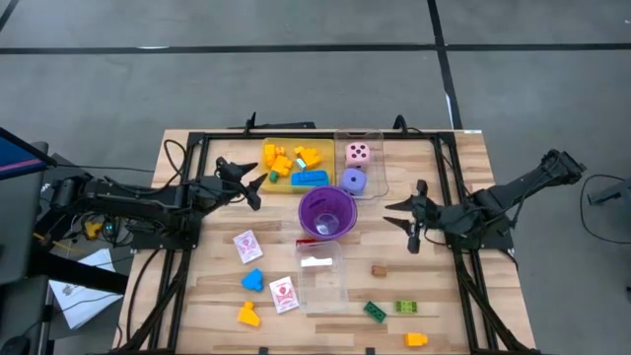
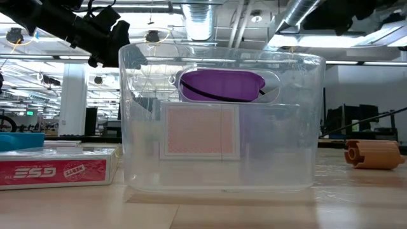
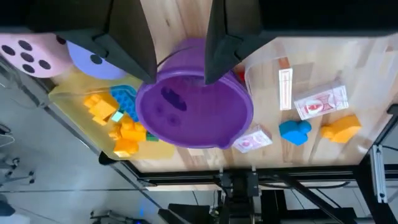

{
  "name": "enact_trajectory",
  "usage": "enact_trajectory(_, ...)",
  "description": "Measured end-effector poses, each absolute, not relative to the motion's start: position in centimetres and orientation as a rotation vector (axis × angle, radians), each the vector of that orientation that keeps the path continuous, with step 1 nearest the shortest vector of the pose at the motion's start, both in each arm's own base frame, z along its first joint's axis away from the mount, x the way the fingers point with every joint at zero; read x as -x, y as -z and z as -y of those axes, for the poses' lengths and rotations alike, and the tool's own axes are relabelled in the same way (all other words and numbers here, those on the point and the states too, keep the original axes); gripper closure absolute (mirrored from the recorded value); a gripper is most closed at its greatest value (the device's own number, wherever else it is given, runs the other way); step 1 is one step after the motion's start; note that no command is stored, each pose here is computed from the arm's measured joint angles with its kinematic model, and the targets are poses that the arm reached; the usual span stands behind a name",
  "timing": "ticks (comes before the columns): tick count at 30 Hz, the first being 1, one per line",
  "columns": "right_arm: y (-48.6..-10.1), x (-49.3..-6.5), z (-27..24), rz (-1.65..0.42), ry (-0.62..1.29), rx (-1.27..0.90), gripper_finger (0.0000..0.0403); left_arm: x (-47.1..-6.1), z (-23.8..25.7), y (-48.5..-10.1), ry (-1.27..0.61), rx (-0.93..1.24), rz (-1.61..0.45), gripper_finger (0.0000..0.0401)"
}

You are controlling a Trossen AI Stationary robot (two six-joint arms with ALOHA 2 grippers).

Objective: Pick & Place Toys
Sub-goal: Put the red game piece into the yellow bin

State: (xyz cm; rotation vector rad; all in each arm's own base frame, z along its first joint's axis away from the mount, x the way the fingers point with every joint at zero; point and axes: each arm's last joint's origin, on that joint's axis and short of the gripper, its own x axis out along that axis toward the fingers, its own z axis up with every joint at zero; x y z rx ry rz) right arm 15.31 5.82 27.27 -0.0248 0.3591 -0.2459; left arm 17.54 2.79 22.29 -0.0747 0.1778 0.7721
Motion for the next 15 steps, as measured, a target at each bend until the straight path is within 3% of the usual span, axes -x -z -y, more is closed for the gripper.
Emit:
enact_trajectory(3, -27.1, -14.9, -5.7, -0.376, 0.252, -0.006, 0.0275, -17.7, -2.7, -22.2, -0.719, 0.08, -0.189, 0.0192)
enact_trajectory(8, -26.9, -14.6, -6.0, -0.4, 0.239, -0.017, 0.0275, -18.2, -1.7, -21.7, -0.457, 0.146, -0.235, 0.0192)
enact_trajectory(15, -26.8, -14.5, -6.3, -0.405, 0.221, -0.016, 0.0275, -19.1, 1.7, -16.6, -0.347, 0.234, -0.614, 0.0192)
